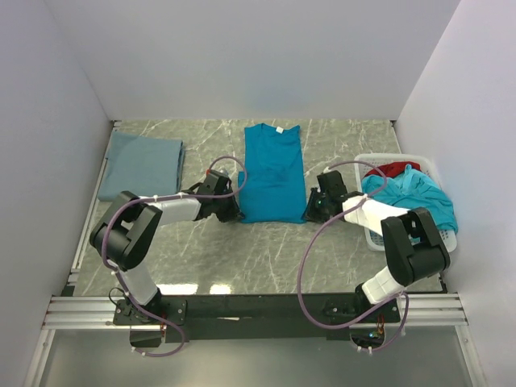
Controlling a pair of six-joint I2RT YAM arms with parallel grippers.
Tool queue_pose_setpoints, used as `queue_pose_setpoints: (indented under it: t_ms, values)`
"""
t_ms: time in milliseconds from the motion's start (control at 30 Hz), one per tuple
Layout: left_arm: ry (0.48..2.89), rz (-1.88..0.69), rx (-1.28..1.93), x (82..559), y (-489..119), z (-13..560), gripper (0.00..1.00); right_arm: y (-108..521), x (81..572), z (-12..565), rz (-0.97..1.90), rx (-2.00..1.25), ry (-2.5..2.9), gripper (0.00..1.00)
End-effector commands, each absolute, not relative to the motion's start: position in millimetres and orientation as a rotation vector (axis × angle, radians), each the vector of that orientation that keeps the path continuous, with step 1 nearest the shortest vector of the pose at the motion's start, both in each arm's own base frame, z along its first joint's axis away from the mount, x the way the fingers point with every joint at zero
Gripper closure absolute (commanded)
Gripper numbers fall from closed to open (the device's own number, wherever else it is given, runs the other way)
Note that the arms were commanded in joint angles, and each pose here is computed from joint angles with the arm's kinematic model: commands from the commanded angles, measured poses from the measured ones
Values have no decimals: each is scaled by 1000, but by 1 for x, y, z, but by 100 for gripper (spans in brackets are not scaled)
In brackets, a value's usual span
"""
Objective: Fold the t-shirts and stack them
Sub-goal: Fold the tshirt
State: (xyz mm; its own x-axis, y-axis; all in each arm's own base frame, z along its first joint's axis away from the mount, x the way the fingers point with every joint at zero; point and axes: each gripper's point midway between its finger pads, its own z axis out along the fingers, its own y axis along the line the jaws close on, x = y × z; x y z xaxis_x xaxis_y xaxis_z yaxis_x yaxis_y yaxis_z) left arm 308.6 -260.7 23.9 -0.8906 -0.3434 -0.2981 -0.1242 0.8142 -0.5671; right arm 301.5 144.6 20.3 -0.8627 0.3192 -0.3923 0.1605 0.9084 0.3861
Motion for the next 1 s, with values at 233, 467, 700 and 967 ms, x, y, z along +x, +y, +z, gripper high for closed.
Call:
queue_pose_setpoints:
  t_ms: [233,467,700,967]
  values:
    - [2554,-810,-330,276,-245,28,99,168,257,39,736,252,2608,100]
    - [2558,-770,-377,214,-217,34,99,171,175,36,774,141,2689,100]
    - [2539,-850,-309,149,-213,75,99,186,110,79,986,16,2647,100]
    - [2426,-951,-160,163,-235,128,99,185,135,155,1032,-36,2325,100]
